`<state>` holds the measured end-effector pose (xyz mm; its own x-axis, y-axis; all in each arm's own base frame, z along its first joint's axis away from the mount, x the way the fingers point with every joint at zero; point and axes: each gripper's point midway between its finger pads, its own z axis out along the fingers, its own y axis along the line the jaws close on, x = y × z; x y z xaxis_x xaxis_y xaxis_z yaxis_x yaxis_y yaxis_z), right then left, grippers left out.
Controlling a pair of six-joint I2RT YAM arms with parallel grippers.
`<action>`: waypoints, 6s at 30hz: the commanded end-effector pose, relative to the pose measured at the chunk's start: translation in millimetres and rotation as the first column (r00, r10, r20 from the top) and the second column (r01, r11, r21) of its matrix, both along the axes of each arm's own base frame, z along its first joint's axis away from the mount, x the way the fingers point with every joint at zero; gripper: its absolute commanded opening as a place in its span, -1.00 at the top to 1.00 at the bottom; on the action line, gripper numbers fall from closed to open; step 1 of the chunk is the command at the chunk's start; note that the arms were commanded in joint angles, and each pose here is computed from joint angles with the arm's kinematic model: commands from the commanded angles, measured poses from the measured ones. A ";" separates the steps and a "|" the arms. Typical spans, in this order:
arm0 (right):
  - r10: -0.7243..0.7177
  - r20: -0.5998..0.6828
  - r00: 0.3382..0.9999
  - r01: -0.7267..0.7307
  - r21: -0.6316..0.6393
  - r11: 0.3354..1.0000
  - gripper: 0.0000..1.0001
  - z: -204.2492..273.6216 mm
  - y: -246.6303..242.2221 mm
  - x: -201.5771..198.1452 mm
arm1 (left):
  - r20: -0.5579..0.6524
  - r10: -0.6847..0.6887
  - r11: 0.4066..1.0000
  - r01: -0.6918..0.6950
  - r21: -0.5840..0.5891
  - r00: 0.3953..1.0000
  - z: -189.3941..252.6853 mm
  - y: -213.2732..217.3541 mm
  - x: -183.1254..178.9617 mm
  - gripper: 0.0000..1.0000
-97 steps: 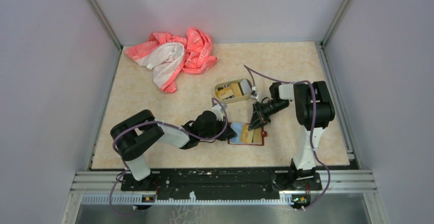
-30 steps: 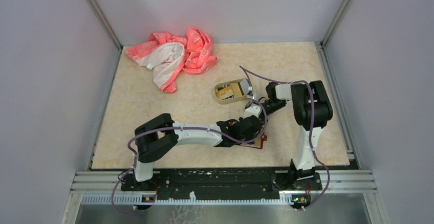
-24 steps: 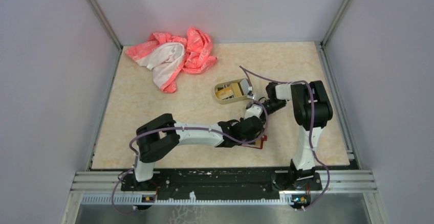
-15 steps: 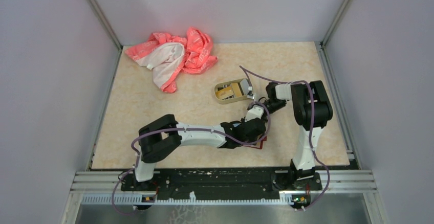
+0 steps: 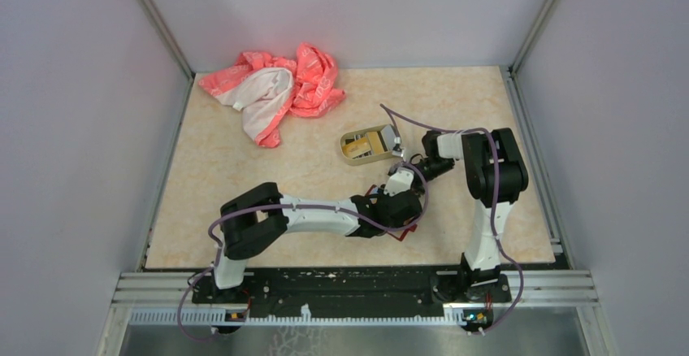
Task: Put the credit cards into the card holder
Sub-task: Insert the credit card into the card holder.
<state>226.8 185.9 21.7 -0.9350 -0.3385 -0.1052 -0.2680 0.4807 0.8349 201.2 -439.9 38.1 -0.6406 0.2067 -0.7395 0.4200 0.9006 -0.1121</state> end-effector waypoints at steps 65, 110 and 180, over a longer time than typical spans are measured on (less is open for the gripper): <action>0.781 0.601 -0.168 -0.739 -0.602 0.304 0.73 -3.4 7.9 -86.1 | -0.276 -0.292 0.877 0.141 -0.460 0.916 -20.1 106.1 2.0 0.42; 0.378 0.874 0.307 -0.356 -0.263 0.897 0.43 78.4 14.7 1.8 | 0.205 -0.175 0.521 0.267 -0.811 0.963 120.5 136.1 7.4 -0.34; 0.546 0.583 0.601 -0.333 -0.438 0.835 0.82 -8.8 3.4 29.1 | -0.150 -0.398 0.625 0.148 -0.767 0.905 27.9 75.0 27.4 -0.26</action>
